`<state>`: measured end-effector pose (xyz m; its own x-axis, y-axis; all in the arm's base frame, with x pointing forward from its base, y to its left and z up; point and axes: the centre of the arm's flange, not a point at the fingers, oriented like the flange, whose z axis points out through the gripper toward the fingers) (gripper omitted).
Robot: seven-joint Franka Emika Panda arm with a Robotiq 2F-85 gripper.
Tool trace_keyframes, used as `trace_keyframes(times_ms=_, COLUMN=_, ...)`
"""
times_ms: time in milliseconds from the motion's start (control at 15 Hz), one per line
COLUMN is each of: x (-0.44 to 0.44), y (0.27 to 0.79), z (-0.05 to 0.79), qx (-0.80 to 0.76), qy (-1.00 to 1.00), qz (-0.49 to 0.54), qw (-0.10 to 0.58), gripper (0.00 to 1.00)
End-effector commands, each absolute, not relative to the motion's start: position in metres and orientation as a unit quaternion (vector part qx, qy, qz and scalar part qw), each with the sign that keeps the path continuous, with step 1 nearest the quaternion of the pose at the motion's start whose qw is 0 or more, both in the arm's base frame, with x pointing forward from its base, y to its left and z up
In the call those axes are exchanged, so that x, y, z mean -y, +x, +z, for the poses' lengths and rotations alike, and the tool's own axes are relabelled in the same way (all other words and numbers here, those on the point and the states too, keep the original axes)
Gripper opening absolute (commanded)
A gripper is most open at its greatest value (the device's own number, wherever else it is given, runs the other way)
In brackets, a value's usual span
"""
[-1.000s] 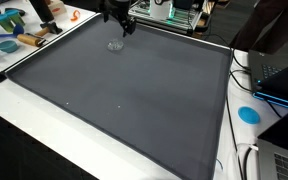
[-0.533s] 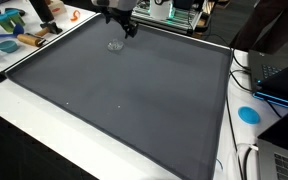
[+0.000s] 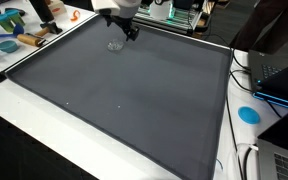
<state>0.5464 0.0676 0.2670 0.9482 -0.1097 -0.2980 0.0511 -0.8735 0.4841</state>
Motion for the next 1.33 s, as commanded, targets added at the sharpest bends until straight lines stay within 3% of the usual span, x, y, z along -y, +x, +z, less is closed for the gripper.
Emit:
trace_keyframes(times_ms=0, x=-0.067, y=0.553, z=0.265, qx=0.007, qy=0.952, qz=-0.172, qw=0.253, gripper=1.00)
trace_keyframes(times_ms=600, x=-0.038, y=0.569, z=0.279, qx=0.046, qy=0.960, qz=-0.169, qw=0.216, gripper=1.00)
trace_keyframes(times_ms=1267, x=0.075, y=0.567, z=0.317, qx=0.176, qy=0.971, qz=-0.155, qw=0.039, gripper=1.00)
